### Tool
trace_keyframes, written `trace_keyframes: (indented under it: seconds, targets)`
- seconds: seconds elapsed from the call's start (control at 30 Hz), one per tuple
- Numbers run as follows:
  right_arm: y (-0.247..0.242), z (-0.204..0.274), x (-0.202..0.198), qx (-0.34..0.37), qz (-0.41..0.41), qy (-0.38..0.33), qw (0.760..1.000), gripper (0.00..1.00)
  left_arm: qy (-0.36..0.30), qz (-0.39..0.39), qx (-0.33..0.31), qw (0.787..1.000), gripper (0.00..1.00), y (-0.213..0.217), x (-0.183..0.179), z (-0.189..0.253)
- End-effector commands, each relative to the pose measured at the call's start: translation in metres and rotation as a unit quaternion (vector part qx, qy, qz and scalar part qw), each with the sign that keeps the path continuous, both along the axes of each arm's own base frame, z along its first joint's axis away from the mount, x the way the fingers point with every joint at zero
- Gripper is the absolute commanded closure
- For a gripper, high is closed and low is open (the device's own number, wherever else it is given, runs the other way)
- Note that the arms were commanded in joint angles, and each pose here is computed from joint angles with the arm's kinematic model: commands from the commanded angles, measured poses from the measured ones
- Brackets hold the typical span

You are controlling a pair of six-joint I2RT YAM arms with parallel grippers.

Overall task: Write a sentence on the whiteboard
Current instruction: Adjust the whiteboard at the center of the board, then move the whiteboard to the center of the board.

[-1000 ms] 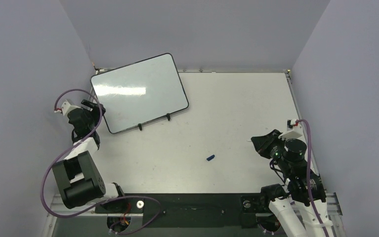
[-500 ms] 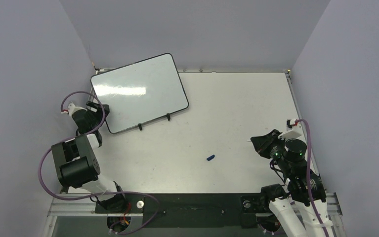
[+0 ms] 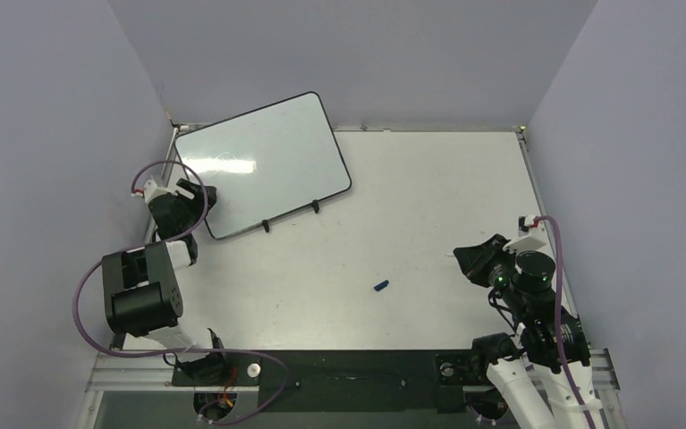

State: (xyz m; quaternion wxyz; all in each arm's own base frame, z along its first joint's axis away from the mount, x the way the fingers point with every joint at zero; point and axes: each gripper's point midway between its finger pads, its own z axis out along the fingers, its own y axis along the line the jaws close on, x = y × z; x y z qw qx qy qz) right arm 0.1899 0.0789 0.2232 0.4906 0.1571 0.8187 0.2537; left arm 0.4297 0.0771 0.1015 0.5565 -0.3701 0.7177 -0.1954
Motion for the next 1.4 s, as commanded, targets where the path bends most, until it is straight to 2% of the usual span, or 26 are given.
trace_keyframes:
  seconds: [0.0, 0.27, 0.37, 0.57, 0.73, 0.83, 0.93, 1.07, 1.2, 1.3, 1.37]
  targets:
    - [0.001, 0.012, 0.003, -0.002, 0.004, -0.017, 1.000, 1.00, -0.052, -0.047, 0.021, 0.997, 0.28, -0.039, 0.006, 0.030]
    - [-0.001, 0.009, 0.001, -0.008, 0.002, -0.015, 1.000, 1.00, -0.052, -0.086, 0.036, 0.994, 0.28, -0.081, -0.006, 0.034]
    - [-0.001, 0.007, 0.001, -0.008, 0.002, -0.012, 1.000, 1.00, -0.009, -0.070, 0.045, 0.997, 0.30, -0.077, -0.020, 0.025]
    - [0.000, 0.007, 0.002, -0.009, 0.007, -0.011, 1.000, 1.00, 0.011, -0.041, 0.118, 0.992, 0.28, -0.057, -0.035, 0.061]
    - [0.001, 0.010, 0.002, -0.004, 0.008, -0.016, 1.000, 1.00, 0.026, -0.032, 0.130, 0.991, 0.27, -0.048, -0.044, 0.065]
    - [0.003, 0.012, 0.000, -0.003, 0.013, -0.020, 1.000, 1.00, -0.020, -0.035, 0.156, 0.987, 0.27, -0.048, -0.040, 0.114]
    - [0.003, 0.014, 0.000, -0.005, 0.018, -0.024, 1.000, 1.00, -0.068, -0.057, 0.173, 0.981, 0.26, -0.048, -0.014, 0.176]
    - [0.003, 0.015, 0.000, 0.000, 0.015, -0.036, 0.999, 1.00, -0.096, -0.132, 0.159, 0.974, 0.26, -0.055, 0.033, 0.219]
    - [0.007, 0.014, 0.000, 0.009, 0.022, -0.036, 0.999, 1.00, -0.114, -0.189, 0.149, 0.964, 0.25, -0.064, 0.080, 0.232]
    - [0.007, 0.012, -0.001, 0.005, 0.026, -0.035, 0.999, 1.00, -0.125, -0.289, 0.122, 0.941, 0.25, -0.088, 0.110, 0.227]
    - [0.007, 0.011, -0.002, 0.002, 0.028, -0.035, 0.999, 1.00, -0.125, -0.325, 0.110, 0.931, 0.25, -0.095, 0.129, 0.218]
